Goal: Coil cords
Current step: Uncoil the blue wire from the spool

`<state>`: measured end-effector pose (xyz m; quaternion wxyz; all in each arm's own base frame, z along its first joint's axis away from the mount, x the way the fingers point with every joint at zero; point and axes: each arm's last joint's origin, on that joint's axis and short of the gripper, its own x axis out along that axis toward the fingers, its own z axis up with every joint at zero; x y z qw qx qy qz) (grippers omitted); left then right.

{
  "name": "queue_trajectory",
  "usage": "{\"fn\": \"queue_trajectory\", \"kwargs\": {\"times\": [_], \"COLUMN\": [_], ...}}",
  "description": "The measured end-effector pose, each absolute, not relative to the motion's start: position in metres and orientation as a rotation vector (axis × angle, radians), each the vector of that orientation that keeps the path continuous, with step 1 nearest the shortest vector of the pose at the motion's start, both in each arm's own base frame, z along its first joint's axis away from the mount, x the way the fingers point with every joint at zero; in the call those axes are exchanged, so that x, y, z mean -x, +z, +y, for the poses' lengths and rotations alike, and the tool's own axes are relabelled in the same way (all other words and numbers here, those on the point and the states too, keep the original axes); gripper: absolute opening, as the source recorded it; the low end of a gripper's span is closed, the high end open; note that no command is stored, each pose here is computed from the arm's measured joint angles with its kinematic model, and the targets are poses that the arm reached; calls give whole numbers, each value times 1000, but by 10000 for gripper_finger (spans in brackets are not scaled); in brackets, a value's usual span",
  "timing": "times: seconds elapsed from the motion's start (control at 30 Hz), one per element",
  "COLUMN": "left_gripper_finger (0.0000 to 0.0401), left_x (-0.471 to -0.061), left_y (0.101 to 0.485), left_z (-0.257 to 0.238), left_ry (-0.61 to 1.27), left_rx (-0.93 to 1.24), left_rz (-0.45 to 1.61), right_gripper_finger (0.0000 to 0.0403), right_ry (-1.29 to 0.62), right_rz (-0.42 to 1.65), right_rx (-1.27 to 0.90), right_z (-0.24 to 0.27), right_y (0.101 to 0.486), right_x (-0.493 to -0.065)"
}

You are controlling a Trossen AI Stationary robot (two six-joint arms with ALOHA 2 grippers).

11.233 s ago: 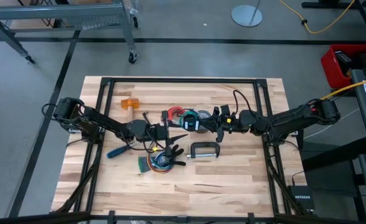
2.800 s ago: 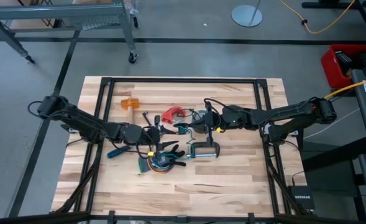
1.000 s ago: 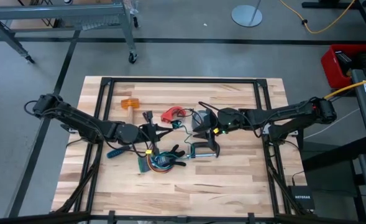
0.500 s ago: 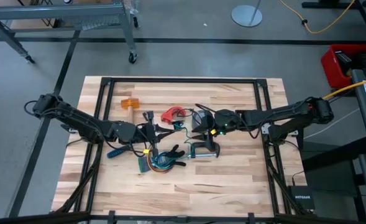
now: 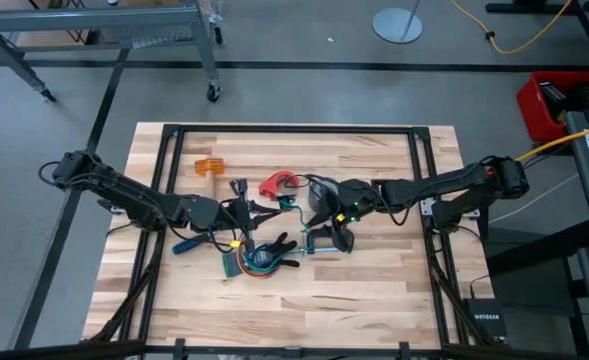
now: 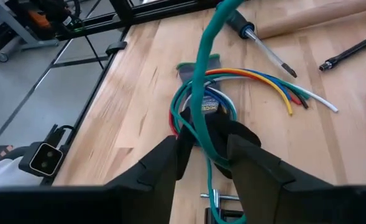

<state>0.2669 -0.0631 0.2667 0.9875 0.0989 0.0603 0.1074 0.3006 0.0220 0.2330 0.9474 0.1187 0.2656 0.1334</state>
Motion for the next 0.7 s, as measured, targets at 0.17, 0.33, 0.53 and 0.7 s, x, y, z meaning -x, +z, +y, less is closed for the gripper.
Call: {"fn": "queue_trajectory", "kwargs": {"times": [0.17, 0.33, 0.53, 0.7], "left_gripper_finger": [0, 0, 0, 0], "left_x": [-267, -267, -266, -265], "left_y": [267, 267, 263, 254], "left_z": [-63, -63, -63, -62], "left_ry": [217, 216, 214, 209], "left_rx": [-185, -185, -201, -225], "left_rz": [119, 120, 154, 245], "right_gripper_finger": [147, 124, 31, 24], "right_ry": [261, 260, 259, 237], "right_rz": [540, 540, 538, 531], "right_rx": [-239, -238, -227, -198], "right_z": [22, 22, 22, 21], "right_y": [233, 233, 233, 233], "right_x": [-301, -301, -301, -301]}}
